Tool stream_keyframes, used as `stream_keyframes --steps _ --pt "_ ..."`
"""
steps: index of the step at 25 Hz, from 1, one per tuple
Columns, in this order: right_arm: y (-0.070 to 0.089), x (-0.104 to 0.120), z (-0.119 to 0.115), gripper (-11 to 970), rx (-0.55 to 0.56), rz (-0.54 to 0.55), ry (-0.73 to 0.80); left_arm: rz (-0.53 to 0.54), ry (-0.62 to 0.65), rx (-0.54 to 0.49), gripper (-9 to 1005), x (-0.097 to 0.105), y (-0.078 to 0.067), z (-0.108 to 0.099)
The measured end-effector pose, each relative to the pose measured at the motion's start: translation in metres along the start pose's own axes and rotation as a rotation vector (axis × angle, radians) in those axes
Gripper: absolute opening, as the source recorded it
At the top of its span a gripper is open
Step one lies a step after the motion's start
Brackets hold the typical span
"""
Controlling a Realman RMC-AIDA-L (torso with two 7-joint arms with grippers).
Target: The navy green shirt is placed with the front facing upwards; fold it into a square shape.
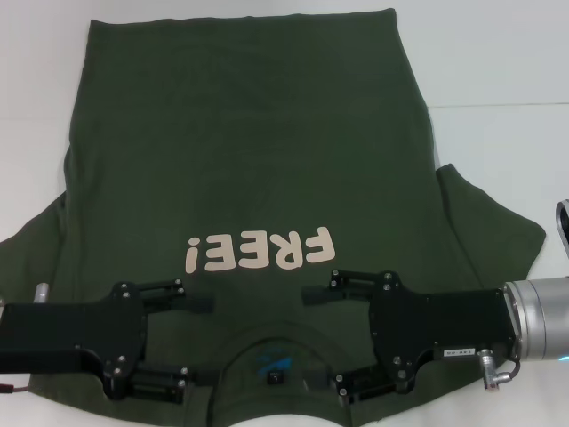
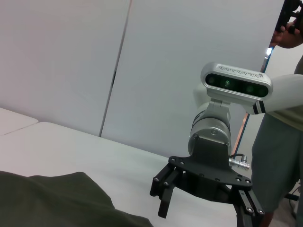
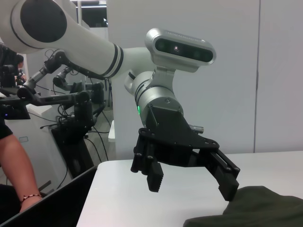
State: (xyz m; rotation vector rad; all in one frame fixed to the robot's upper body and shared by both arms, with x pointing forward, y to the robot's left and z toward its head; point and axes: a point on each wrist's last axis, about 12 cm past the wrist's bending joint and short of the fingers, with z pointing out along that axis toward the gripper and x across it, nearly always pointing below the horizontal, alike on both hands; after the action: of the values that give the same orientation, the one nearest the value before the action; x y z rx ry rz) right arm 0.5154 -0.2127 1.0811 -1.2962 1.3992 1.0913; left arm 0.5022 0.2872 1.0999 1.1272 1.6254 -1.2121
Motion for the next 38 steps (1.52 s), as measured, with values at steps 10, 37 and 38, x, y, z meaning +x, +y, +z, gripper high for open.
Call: stream_keyframes --steps 10,37,38 --pt "0.002 0.002 0.002 926 -0.012 0.013 0.001 0.003 0.000 -0.006 886 0.000 0.001 0.001" --pt "-0.065 -0.068 -0.112 925 0.676 0.307 0.281 0.007 -0.013 0.000 886 -0.008 0.013 0.020" --pt "-0.066 -0.071 -0.117 925 0.703 0.323 0.314 0.010 -0.013 0.003 886 -0.009 0.014 0.021"
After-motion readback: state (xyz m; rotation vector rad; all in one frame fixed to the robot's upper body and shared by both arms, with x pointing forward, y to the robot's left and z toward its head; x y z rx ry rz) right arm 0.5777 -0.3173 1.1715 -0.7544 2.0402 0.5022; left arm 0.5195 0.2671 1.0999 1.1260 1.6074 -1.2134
